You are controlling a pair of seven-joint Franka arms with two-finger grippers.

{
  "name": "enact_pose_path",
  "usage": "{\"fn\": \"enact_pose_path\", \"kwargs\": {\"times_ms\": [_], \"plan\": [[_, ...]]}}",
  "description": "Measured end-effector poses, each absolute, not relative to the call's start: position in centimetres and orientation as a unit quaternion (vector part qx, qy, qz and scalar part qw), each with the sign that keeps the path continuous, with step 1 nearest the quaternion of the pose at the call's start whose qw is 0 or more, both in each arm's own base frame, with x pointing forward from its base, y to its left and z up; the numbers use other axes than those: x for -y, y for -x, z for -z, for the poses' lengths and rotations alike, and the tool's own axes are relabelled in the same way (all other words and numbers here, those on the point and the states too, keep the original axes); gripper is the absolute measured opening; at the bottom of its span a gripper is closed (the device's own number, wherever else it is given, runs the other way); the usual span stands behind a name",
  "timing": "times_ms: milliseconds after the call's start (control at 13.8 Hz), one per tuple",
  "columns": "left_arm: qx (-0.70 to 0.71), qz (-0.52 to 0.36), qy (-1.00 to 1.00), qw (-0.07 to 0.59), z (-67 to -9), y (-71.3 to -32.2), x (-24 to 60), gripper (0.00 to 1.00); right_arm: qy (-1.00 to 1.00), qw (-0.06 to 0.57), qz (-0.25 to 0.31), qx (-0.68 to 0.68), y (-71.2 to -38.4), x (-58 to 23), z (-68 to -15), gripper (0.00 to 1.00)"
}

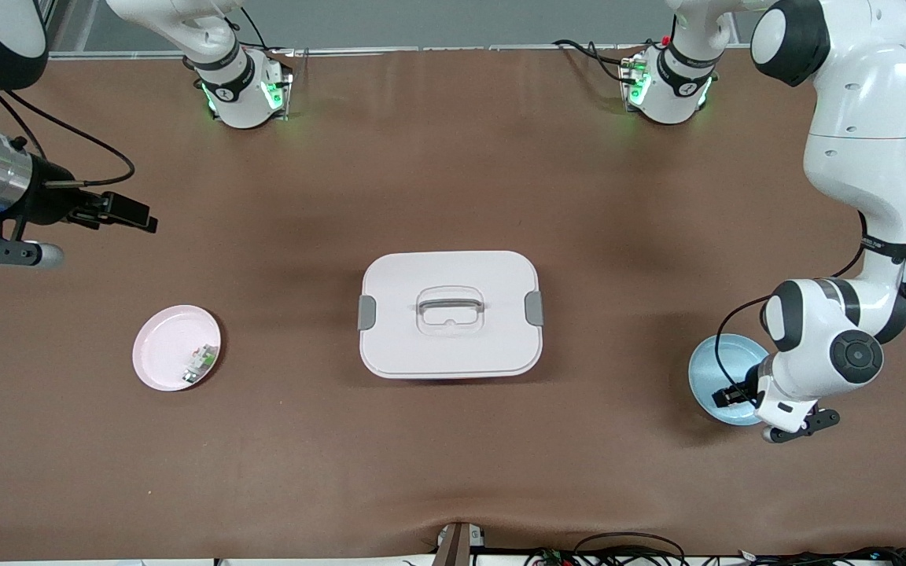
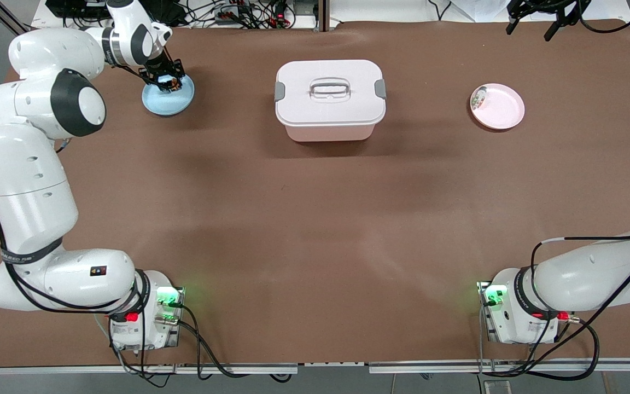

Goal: Transfer orange switch to right arm and place
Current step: 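Lift the switch with the left gripper and carry it over the box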

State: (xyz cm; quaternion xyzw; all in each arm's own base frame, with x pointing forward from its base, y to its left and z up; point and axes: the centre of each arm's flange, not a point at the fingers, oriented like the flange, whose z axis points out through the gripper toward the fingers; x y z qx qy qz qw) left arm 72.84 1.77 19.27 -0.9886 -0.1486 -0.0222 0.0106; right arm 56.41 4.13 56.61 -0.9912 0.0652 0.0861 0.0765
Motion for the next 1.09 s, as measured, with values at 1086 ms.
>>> {"fn": "enact_pose_path", "kwargs": {"times_ms": [1086], "plan": [[0.221,-0.082,0.965,-0.119,-39.1,-68.6,14.3,0.72,0.968,0.205,-0.090,-0.115,-55.6,-5.5,-50.2,1.00]]}}
